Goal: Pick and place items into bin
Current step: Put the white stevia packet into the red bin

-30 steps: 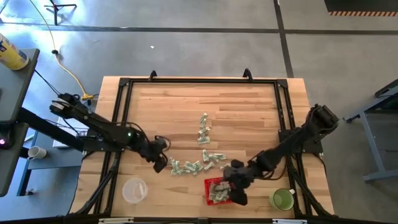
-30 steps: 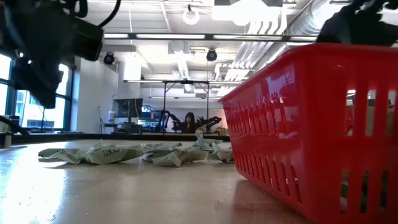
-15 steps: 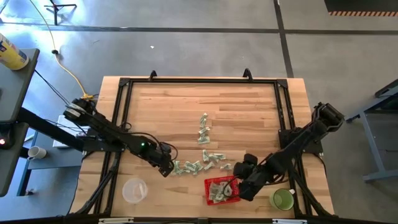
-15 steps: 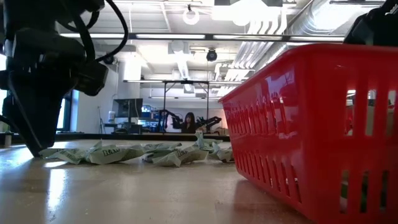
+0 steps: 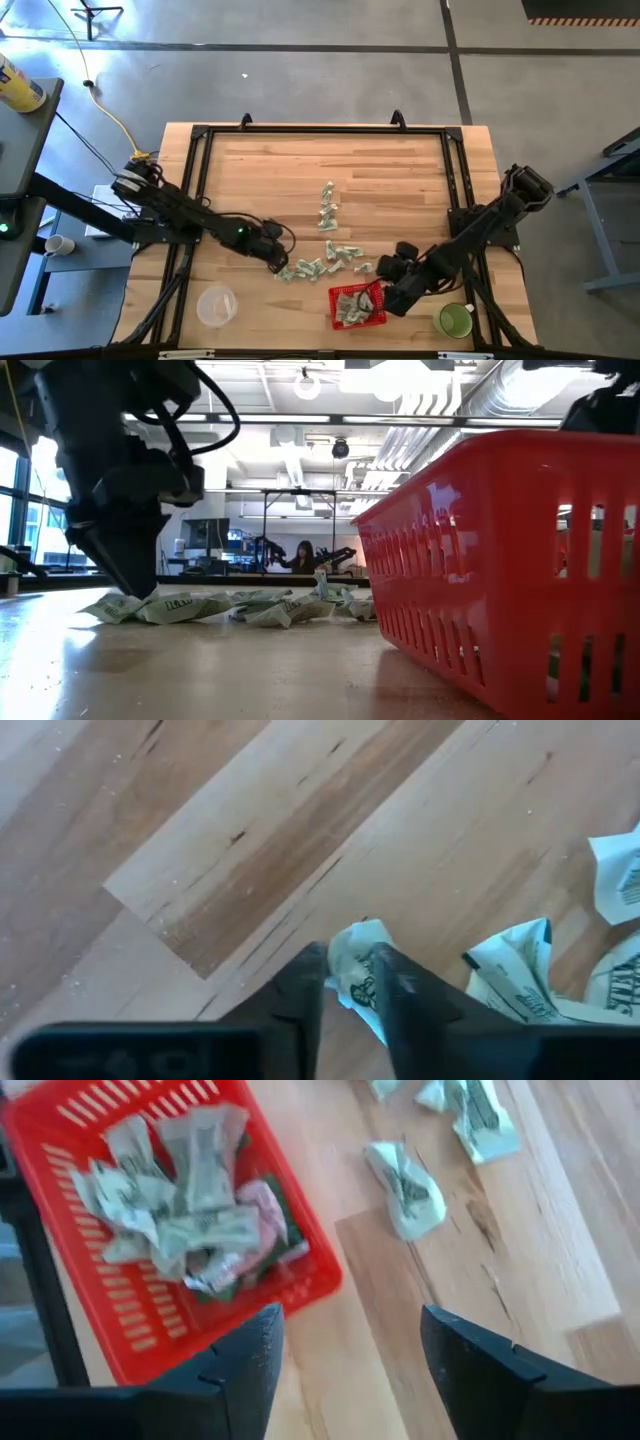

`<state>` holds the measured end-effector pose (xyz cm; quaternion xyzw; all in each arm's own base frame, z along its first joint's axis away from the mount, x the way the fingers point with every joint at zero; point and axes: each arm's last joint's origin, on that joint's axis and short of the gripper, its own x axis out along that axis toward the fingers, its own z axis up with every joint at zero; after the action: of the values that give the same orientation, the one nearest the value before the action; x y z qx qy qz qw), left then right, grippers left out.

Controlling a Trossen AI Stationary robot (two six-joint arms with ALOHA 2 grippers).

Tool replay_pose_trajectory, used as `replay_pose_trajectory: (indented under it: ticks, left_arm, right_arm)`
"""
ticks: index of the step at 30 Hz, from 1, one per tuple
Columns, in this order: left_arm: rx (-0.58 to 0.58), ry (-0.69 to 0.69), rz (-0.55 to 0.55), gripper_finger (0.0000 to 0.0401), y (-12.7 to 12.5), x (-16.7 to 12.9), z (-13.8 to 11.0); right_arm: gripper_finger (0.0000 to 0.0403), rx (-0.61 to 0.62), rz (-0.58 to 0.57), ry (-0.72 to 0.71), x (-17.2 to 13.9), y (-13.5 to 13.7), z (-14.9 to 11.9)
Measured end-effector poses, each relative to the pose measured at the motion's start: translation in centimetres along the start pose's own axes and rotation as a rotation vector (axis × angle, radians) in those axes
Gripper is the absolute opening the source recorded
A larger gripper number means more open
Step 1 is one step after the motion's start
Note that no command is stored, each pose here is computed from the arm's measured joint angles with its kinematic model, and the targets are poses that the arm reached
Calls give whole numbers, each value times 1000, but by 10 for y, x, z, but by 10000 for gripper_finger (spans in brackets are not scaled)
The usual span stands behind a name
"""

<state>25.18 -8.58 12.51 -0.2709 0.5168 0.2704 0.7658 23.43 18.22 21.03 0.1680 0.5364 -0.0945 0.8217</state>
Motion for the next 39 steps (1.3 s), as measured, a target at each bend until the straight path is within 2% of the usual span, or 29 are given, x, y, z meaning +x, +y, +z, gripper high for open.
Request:
replay_pose_trajectory:
  ticks: [3, 6, 11, 15, 18, 21, 25, 27, 32, 35, 37, 39]
  left_arm:
    - [0, 27, 0, 72, -2, -2, 1]
    - [9, 33, -21, 23, -11, -11, 8]
    - [32, -68, -166, 32, -44, -41, 38]
    - [89, -171, -281, 23, -69, -73, 70]
    - [130, -269, -422, 23, -86, -104, 95]
    - [146, -280, -623, 24, -106, -116, 115]
    - [174, -255, -690, 35, -141, -98, 119]
    - [203, -202, -682, 31, -161, -79, 116]
    - [284, -69, -742, 25, -210, -38, 102]
    - [301, -28, -651, 50, -220, -17, 91]
    - [303, -1, -581, 81, -218, -12, 87]
    - [286, 2, -561, 116, -217, -12, 87]
  right_arm:
    - [212, 20, -16, 0, -5, 0, -6]
    - [194, 75, -45, -92, -21, -3, -10]
    - [163, 184, -68, -359, -64, -14, -21]
    - [140, 202, 0, -405, -87, -22, -21]
    - [130, 205, 24, -419, -99, -30, -20]
    - [129, 200, 19, -413, -106, -37, -21]
    - [129, 181, -11, -391, -109, -44, -23]
    - [129, 173, -20, -368, -109, -45, -24]
    - [129, 165, -4, -290, -108, -45, -27]
    - [129, 175, -3, -230, -106, -45, -30]
    - [129, 168, -9, -196, -102, -43, -31]
    - [129, 161, -21, -164, -97, -40, -31]
